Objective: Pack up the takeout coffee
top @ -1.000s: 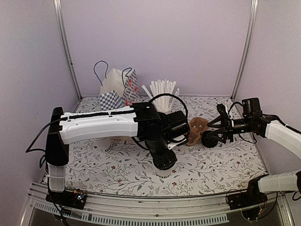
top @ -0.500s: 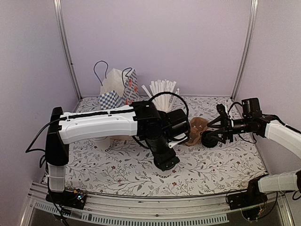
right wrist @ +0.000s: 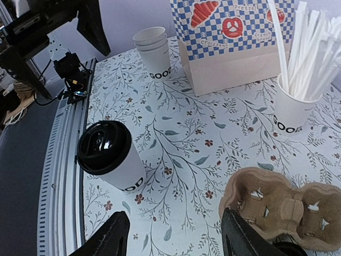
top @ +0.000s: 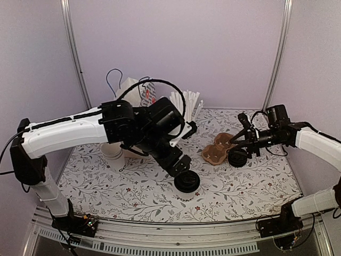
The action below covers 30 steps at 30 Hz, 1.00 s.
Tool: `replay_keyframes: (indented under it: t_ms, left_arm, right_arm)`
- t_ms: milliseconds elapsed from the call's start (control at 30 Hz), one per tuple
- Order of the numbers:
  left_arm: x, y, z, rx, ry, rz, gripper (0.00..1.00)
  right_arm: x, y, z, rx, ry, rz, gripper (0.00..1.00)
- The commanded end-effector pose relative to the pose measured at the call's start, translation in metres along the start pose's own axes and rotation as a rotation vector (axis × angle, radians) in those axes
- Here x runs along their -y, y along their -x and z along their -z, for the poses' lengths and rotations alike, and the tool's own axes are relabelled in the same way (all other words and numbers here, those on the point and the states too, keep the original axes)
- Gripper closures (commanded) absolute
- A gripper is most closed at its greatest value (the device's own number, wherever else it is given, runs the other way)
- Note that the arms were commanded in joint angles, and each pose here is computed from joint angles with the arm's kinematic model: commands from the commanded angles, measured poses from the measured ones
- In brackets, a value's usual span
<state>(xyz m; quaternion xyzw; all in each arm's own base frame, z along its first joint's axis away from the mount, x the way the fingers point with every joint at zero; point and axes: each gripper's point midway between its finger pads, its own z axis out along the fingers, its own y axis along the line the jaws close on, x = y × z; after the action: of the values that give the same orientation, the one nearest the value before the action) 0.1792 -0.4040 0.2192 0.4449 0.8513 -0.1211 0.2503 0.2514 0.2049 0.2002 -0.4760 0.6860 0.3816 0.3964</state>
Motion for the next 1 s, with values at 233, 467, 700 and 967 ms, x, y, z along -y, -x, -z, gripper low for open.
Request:
replay_keyframes:
  t_ms: [233, 467, 700, 967]
  left_arm:
    - [-0.046, 0.007, -0.006, 0.339, -0.310, 0.558, 0.15]
    - [-0.029, -0.010, -0.036, 0.297, -0.394, 0.602, 0.20]
    - [-0.028, -0.009, -0.051, 0.304, -0.402, 0.611, 0.23]
    - [-0.027, -0.020, -0.073, 0.235, -0.365, 0.604, 0.27]
  right_arm:
    - [-0.058, -0.013, -0.065, -0.260, 0.382, -0.315, 0.38]
    - [-0.082, -0.034, -0.084, -0.358, 0.507, -0.465, 0.34]
    - [-0.091, -0.041, -0.101, -0.395, 0.581, -0.547, 0.35]
    - [-0.089, -0.043, -0.114, -0.426, 0.620, -0.568, 0.38]
